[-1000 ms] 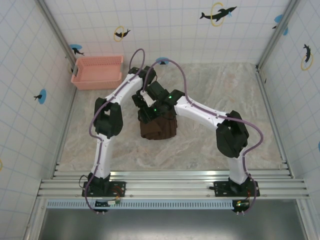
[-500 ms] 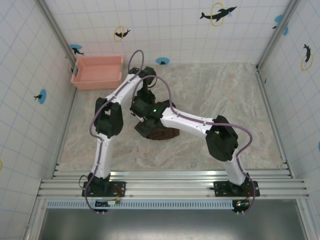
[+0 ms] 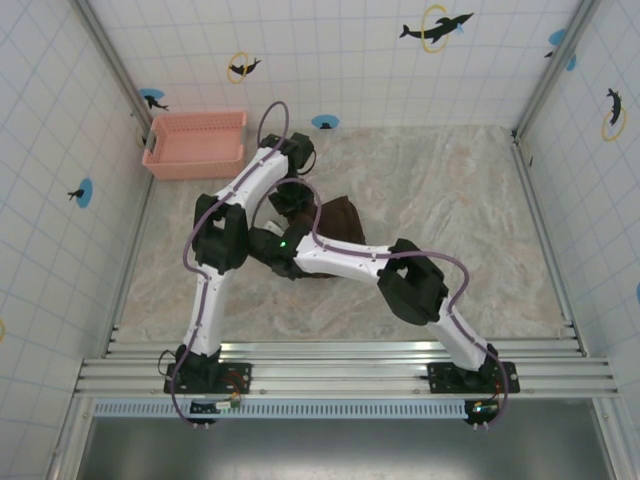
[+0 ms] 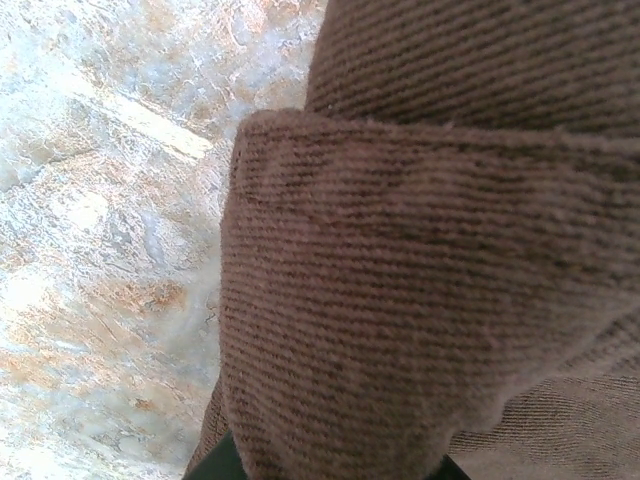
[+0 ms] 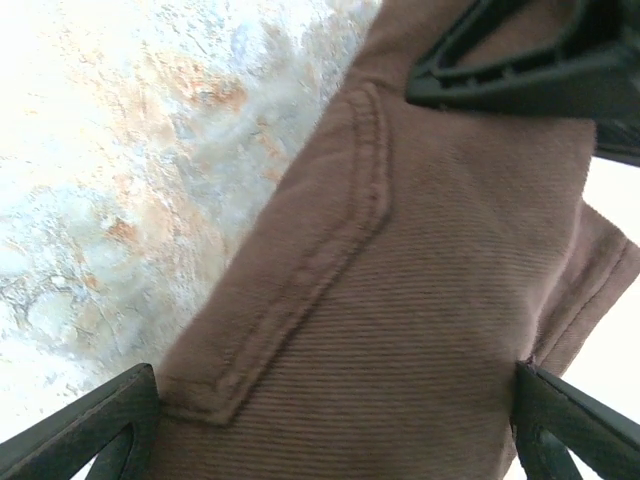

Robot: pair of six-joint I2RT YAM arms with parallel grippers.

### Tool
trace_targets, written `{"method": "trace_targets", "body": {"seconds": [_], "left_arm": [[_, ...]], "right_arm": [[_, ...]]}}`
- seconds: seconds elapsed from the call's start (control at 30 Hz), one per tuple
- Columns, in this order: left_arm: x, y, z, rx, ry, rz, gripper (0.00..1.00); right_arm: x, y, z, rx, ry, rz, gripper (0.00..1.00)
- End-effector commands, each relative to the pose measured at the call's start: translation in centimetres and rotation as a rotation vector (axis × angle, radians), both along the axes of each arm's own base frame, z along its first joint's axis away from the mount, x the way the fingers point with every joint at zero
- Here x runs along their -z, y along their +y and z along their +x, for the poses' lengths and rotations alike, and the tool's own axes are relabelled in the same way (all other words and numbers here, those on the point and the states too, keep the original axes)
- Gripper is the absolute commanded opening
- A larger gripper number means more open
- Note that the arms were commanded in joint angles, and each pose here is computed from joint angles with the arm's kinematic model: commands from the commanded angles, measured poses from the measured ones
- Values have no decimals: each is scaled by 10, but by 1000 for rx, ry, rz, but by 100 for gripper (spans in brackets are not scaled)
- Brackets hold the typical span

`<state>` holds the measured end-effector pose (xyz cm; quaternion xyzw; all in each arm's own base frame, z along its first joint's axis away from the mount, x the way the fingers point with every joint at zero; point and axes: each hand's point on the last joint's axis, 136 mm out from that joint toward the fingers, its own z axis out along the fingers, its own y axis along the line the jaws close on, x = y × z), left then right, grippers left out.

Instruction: Roll up the long pants

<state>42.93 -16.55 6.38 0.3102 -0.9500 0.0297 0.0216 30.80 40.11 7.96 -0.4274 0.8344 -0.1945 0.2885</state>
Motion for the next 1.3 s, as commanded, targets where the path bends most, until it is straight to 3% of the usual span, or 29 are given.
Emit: {"method": "trace_targets", "body": {"seconds": [0.0, 0.33, 0.57, 0.63, 0.7, 0.87, 1.0, 1.07, 1.17, 1.27], "left_arm": [[13, -10, -14, -7, 82, -9, 0], [12, -10, -19, -11, 91, -17, 0], [14, -14, -21, -17, 98, -44, 0], [15, -17, -22, -18, 97, -53, 0], [15, -16, -22, -29, 99, -59, 0], [17, -16, -20, -43, 96, -68, 0], [4, -15, -9, -61, 28, -105, 2], [2, -14, -3, -75, -3, -124, 15], [-4, -13, 10, -100, -69, -154, 53], [-15, -7, 26, -121, -148, -171, 68]], "right_arm": [[6, -1, 3, 35, -102, -117, 93], [18, -7, 20, 93, -265, -288, 99], [21, -11, 28, 112, -312, -317, 94], [24, -15, 30, 122, -315, -323, 84], [28, -19, 32, 134, -309, -327, 62], [28, -27, 34, 156, -315, -311, 21], [24, -29, 30, 168, -275, -226, 14], [21, -31, 28, 182, -231, -161, 12], [22, -38, 22, 209, -138, -63, 10], [14, -47, 17, 254, -72, 55, 8]]}}
